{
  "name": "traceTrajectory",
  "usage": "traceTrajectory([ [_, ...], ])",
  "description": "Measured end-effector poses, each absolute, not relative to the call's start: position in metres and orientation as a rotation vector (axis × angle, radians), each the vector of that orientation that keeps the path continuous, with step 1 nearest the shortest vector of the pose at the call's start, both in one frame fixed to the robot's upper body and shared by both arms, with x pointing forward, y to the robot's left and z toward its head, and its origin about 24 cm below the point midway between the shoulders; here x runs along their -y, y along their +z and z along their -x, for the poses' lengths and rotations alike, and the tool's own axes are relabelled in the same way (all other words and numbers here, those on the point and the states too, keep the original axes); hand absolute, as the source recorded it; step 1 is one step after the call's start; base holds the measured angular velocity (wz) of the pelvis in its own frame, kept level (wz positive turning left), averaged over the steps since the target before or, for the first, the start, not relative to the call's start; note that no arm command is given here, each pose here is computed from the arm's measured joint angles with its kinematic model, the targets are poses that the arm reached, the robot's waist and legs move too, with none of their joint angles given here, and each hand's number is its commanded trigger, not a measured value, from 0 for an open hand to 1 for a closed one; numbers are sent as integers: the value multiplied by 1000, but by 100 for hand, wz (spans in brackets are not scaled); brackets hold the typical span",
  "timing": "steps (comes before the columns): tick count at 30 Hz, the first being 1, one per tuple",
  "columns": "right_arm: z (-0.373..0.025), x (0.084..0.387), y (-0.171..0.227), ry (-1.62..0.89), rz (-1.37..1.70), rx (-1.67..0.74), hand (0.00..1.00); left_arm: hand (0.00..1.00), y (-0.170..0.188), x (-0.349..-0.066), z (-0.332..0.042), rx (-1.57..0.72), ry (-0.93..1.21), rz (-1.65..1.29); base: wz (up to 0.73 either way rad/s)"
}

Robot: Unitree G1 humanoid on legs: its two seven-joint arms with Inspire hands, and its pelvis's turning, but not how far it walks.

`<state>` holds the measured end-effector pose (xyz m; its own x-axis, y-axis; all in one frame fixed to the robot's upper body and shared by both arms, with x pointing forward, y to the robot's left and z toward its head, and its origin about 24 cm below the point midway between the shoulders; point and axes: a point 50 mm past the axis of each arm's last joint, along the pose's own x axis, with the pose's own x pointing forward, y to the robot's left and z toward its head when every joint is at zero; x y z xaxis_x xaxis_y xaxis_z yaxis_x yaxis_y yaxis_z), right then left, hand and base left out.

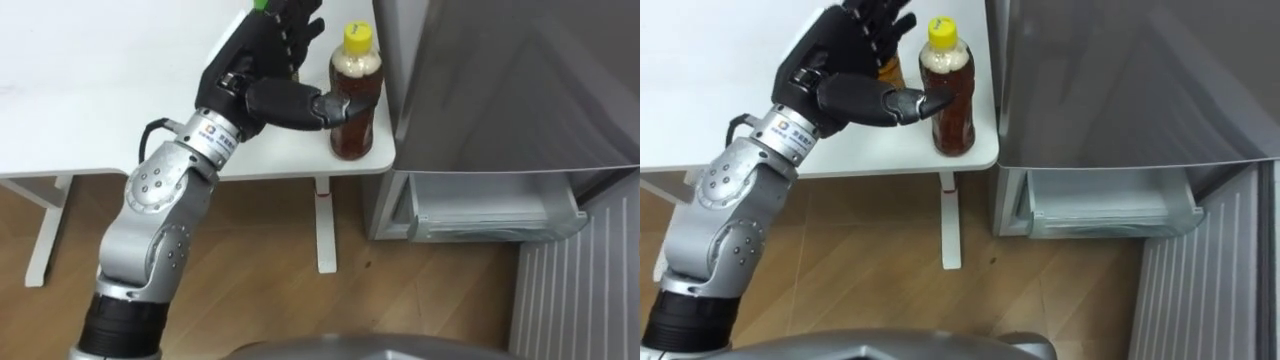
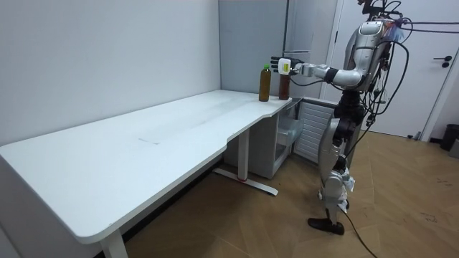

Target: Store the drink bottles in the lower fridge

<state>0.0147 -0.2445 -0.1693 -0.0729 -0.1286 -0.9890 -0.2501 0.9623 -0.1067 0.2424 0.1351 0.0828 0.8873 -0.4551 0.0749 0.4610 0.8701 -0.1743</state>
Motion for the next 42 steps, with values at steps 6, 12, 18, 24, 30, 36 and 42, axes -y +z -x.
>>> traceTrajectory([
  [6,-13,241,-170,106,281,-1654,0,0,80,-136,-243,18,-471,203,0],
  [12,-12,239,-171,107,275,-1655,0,0,75,-139,-244,-6,-434,200,0],
  [18,-13,239,-171,108,275,-1654,0,0,73,-141,-245,-17,-407,195,0],
  [24,-14,239,-171,107,274,-1652,0,0,63,-143,-246,-57,-387,190,-3],
  [30,-12,239,-171,109,275,-1657,0,0,62,-143,-252,-63,-387,186,-3],
  [36,-12,239,-171,109,276,-1655,0,0,55,-143,-259,-96,-386,177,0],
  [42,-15,238,-171,129,259,-1649,0,0,53,-143,-260,-105,-409,149,0],
])
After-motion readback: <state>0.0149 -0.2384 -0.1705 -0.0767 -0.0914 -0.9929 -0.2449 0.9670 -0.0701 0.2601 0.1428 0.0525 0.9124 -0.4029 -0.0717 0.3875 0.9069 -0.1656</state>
